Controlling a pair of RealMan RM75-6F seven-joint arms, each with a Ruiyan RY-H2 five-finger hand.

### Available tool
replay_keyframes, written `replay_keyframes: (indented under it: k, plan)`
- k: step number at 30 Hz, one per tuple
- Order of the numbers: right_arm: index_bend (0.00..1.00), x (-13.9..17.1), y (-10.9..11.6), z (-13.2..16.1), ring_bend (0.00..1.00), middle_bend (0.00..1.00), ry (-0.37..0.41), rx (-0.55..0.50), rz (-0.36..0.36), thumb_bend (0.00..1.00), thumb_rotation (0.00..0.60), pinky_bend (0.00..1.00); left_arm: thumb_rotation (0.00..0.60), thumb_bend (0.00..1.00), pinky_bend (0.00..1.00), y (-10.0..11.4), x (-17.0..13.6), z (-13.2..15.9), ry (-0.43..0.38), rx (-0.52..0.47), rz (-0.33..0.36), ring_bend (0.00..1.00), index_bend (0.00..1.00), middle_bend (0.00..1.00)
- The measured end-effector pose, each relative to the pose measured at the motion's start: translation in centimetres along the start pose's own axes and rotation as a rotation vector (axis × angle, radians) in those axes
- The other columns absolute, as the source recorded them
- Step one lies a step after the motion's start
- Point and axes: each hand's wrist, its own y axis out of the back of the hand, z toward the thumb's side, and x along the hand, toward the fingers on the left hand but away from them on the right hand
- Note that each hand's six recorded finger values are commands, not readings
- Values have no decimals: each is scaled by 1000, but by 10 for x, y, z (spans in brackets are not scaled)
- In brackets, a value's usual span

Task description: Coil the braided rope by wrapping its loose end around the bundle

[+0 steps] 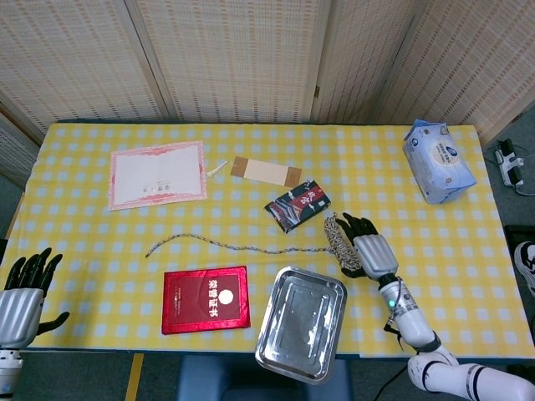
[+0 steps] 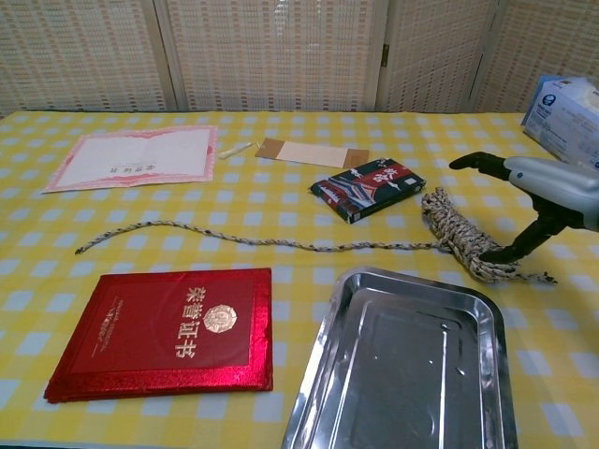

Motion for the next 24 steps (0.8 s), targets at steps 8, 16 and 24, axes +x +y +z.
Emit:
replay_keyframes:
  k: [8, 16, 24]
  plan:
    - [0, -18, -13, -9, 0, 0, -35, -9, -3, 211, 600, 0, 600, 132, 0, -2, -1, -2, 5, -3, -9, 30, 14, 12]
    - [0, -26, -9, -37, 3, 0, -100, 38, -6, 209, 600, 0, 600, 132, 0, -3, 0, -2, 4, -7, -13, 31, 14, 13]
    - [0, -29, 8, -73, 60, 0, -181, 96, -5, 209, 600, 0, 600, 132, 0, -5, 2, 2, -6, -6, -19, 31, 14, 12]
